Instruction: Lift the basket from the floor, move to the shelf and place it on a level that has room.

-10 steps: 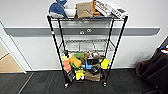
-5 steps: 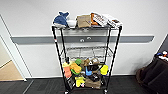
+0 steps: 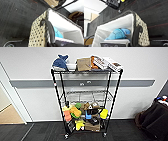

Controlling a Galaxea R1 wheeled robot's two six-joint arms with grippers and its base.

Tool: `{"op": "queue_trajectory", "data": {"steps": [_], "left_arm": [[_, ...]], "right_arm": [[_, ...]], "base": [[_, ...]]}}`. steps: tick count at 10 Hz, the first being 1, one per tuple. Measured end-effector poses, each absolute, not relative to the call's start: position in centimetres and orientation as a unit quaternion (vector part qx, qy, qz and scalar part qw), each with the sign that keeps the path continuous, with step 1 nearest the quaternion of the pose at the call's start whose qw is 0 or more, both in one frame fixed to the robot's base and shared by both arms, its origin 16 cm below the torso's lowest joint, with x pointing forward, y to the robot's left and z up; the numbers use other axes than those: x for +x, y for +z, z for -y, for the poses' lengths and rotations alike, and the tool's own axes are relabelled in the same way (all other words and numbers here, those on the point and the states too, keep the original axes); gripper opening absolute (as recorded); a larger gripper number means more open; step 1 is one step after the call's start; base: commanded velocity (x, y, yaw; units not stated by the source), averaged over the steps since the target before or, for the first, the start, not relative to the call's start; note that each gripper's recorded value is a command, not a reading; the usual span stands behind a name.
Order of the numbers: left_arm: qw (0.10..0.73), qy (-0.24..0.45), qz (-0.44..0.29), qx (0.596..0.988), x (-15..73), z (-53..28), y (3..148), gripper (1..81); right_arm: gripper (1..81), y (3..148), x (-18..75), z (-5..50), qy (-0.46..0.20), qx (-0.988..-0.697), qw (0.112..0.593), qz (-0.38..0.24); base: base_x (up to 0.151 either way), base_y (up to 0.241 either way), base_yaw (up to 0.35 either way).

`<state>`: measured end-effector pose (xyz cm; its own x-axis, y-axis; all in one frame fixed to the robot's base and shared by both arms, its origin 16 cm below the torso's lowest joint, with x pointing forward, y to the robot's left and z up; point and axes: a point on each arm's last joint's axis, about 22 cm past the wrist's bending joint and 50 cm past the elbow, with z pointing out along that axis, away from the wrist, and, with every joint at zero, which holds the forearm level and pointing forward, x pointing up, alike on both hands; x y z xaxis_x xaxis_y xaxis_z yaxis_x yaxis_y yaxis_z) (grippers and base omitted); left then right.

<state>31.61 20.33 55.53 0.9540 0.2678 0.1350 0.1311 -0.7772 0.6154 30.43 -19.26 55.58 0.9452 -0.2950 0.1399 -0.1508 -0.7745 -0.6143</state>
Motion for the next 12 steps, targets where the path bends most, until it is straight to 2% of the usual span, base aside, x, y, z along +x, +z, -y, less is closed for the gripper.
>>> {"op": "queue_trajectory", "data": {"steps": [2,6,12], "left_arm": [[0.315,0.088,-0.113,0.938,31.4,-20.2,54.1,1.0],[0.316,0.104,-0.110,0.937,32.7,-20.2,54.8,1.0],[0.320,0.166,-0.060,0.931,35.0,-19.6,59.8,1.0]], "right_arm": [[1.0,54.1,30.0,19.4,-0.093,-0.938,0.310,-0.126],[1.0,54.8,31.1,19.3,-0.109,-0.936,0.312,-0.125],[1.0,59.6,33.8,19.5,-0.169,-0.927,0.319,-0.102]], "base": [[0.000,0.000,0.000],[0.000,0.000,0.000],[0.000,0.000,0.000]]}}
